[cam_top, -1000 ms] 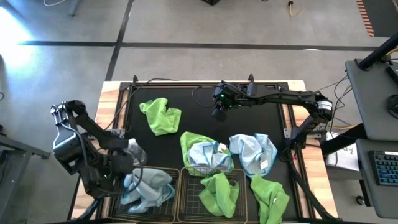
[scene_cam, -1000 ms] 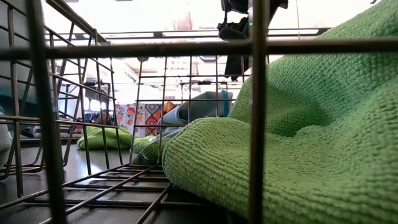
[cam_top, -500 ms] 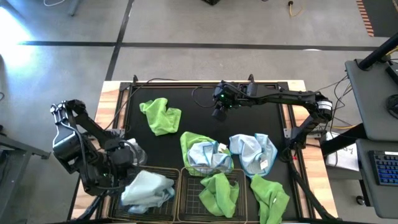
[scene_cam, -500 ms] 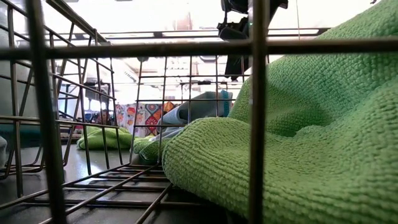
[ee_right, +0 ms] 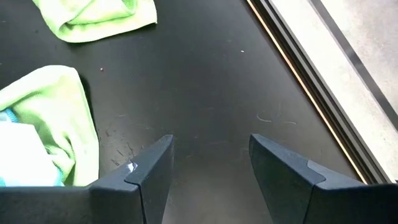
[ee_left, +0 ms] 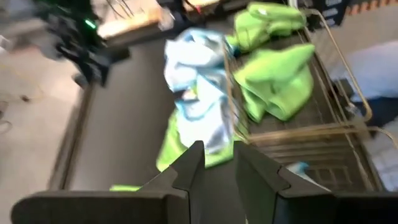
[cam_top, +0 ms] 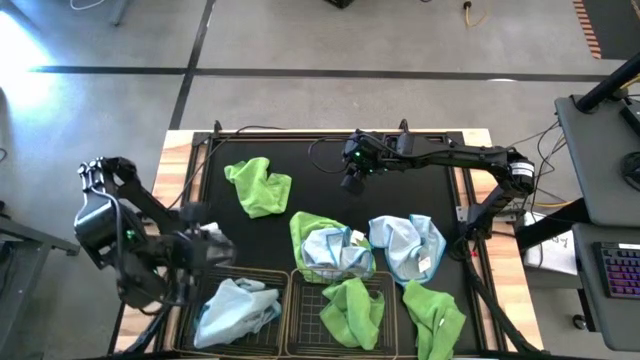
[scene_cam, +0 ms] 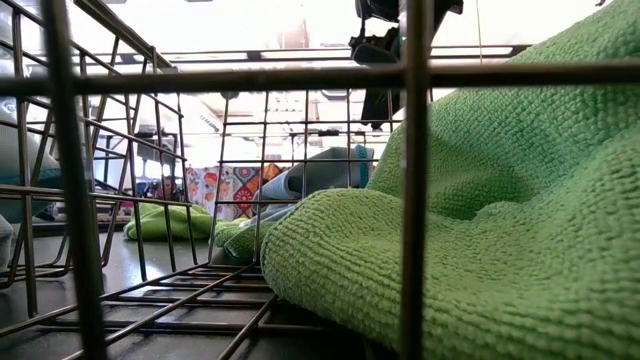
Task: Sort microfiber towel by color & place in baskets
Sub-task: Put the top green towel from the left to the right wire basket
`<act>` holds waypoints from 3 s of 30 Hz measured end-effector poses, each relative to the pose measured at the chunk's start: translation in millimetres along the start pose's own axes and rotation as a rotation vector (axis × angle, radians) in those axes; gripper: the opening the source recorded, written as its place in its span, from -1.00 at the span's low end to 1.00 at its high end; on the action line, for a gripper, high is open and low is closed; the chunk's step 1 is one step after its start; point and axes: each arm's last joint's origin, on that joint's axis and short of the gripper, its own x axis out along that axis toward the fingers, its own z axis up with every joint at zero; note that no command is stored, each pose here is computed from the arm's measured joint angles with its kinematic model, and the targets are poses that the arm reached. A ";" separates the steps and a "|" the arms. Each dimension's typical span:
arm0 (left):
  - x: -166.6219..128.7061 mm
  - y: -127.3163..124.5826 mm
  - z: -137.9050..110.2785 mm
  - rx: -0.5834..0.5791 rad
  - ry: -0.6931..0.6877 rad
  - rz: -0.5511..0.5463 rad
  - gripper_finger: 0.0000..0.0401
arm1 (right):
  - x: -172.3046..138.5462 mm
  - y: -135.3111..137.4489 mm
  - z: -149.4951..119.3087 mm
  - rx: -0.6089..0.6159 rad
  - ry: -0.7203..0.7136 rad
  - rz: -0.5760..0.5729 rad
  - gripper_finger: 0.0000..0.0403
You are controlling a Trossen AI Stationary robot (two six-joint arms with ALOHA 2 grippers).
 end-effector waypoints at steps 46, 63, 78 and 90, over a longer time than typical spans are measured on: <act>-12.9 136.5 -190.8 -0.368 -0.620 0.223 -0.66 | -0.1 0.4 3.6 0.007 -0.037 0.005 0.02; 3.3 143.4 -228.7 -0.473 -0.580 0.521 -0.66 | -0.4 0.8 6.5 0.012 -0.067 0.009 0.02; 14.9 132.0 -232.7 -0.481 -0.591 0.359 -0.67 | 4.7 1.6 5.9 0.013 -0.072 0.009 0.02; 22.0 108.3 -217.5 -0.303 -0.691 0.018 -0.81 | 33.6 6.7 3.3 -0.018 -0.009 0.016 0.02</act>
